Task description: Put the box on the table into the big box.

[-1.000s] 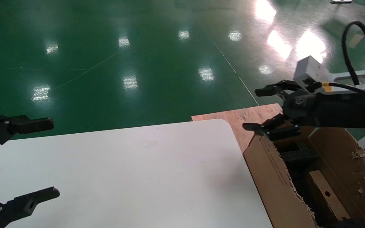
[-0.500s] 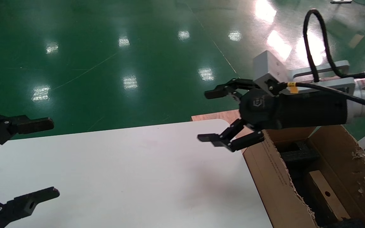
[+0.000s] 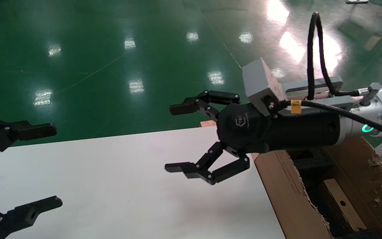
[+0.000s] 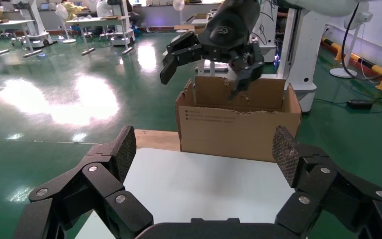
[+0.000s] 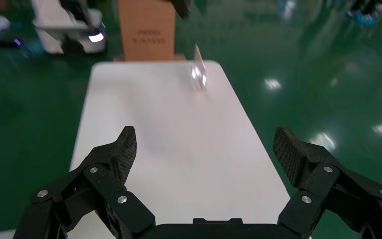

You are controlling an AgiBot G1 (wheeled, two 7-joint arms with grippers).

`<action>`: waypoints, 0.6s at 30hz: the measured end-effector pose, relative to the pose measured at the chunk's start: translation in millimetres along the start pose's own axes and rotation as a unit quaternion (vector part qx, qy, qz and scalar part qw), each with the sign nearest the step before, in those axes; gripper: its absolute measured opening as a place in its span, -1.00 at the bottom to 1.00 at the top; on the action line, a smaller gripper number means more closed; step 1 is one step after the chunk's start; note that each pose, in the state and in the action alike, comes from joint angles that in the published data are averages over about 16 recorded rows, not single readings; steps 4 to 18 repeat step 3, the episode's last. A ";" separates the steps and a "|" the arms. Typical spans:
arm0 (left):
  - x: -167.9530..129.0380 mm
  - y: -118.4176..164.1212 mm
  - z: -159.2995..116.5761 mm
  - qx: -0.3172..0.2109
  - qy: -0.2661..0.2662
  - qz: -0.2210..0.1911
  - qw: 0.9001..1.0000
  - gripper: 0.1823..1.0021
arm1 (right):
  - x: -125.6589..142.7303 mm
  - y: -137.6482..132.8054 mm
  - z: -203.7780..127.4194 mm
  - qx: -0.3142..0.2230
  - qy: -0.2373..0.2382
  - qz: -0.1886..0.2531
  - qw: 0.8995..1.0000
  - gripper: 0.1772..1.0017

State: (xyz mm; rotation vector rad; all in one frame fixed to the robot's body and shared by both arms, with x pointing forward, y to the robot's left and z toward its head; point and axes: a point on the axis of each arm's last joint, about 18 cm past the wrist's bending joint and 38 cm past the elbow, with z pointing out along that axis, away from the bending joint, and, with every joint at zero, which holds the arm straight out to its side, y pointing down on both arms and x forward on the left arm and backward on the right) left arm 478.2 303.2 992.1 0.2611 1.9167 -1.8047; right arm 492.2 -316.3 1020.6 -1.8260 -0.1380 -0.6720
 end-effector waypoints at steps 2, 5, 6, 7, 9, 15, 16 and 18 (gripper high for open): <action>0.0 0.0 0.0 0.000 0.000 0.000 1.000 1.00 | -2.0 0.0 2.2 0.009 -0.004 0.000 1.000 1.00; 0.0 0.0 0.0 0.000 0.000 0.000 1.000 1.00 | -3.0 0.0 3.3 0.013 -0.007 0.000 1.000 1.00; 0.0 0.0 0.0 0.000 0.000 0.000 1.000 1.00 | -3.0 0.0 3.3 0.013 -0.007 0.000 1.000 1.00; 0.0 0.0 0.0 0.000 0.000 0.000 1.000 1.00 | -3.0 0.0 3.3 0.013 -0.007 0.000 1.000 1.00; 0.0 0.0 0.0 0.000 0.000 0.000 1.000 1.00 | -3.0 0.0 3.3 0.013 -0.007 0.000 1.000 1.00; 0.0 0.0 0.0 0.000 0.000 0.000 1.000 1.00 | -3.0 0.0 3.3 0.013 -0.007 0.000 1.000 1.00; 0.0 0.0 0.0 0.000 0.000 0.000 1.000 1.00 | -3.0 0.0 3.3 0.013 -0.007 0.000 1.000 1.00; 0.0 0.0 0.0 0.000 0.000 0.000 1.000 1.00 | -3.0 0.0 3.3 0.013 -0.007 0.000 1.000 1.00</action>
